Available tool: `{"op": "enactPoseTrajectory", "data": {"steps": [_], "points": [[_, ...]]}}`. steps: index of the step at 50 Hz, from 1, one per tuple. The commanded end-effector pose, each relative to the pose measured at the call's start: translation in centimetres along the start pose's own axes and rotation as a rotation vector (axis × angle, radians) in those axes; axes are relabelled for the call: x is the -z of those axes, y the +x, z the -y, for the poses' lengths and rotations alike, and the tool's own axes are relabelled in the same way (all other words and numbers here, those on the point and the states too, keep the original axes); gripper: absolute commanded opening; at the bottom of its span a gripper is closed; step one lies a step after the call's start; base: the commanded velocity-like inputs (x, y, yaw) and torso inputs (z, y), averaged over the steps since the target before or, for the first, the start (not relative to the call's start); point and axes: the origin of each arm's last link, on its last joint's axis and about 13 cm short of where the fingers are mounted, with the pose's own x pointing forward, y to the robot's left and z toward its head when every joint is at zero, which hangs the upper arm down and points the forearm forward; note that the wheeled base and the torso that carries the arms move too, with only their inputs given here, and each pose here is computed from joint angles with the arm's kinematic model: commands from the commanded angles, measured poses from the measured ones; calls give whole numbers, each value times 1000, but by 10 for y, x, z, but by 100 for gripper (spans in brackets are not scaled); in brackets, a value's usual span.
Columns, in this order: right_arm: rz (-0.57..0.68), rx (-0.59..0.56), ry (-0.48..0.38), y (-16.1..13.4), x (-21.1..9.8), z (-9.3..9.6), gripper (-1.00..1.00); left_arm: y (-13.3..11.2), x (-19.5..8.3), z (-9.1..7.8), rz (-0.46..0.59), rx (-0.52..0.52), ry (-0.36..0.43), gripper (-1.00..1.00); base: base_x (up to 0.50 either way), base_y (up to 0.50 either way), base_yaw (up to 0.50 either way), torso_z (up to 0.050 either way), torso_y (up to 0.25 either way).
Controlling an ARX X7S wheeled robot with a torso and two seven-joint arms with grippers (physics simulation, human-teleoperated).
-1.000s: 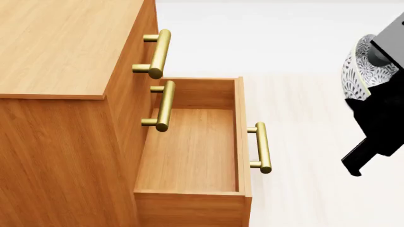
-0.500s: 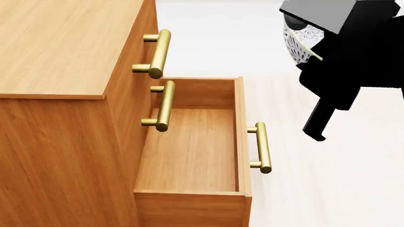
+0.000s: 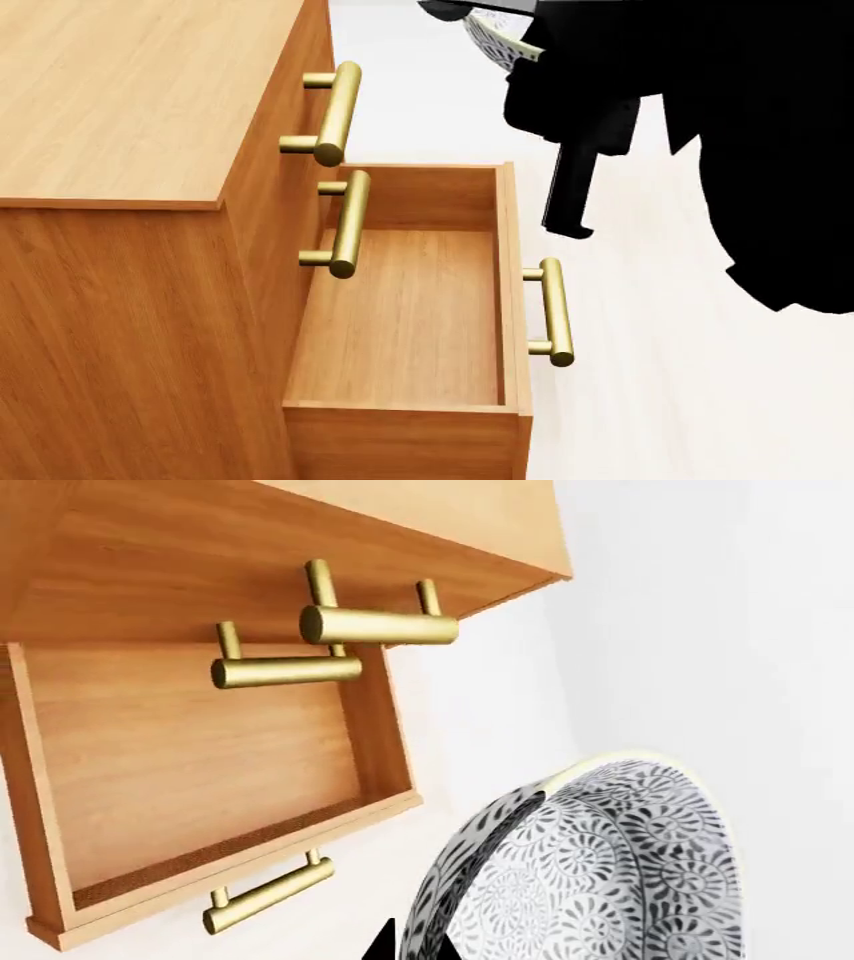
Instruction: Put the bowl on top of the cabinet.
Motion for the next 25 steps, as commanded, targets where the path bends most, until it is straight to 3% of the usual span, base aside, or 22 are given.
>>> {"op": "enactPoseTrajectory", "data": {"steps": [1, 25], "points": [[42, 15, -108, -3, -35, 6, -100, 0, 0, 0, 0, -1, -2, 100, 0, 0, 0, 0, 0], [213, -35, -251, -13, -105, -22, -100, 0, -1, 0, 3, -4, -4, 100, 0, 0, 0, 0, 0]]}}
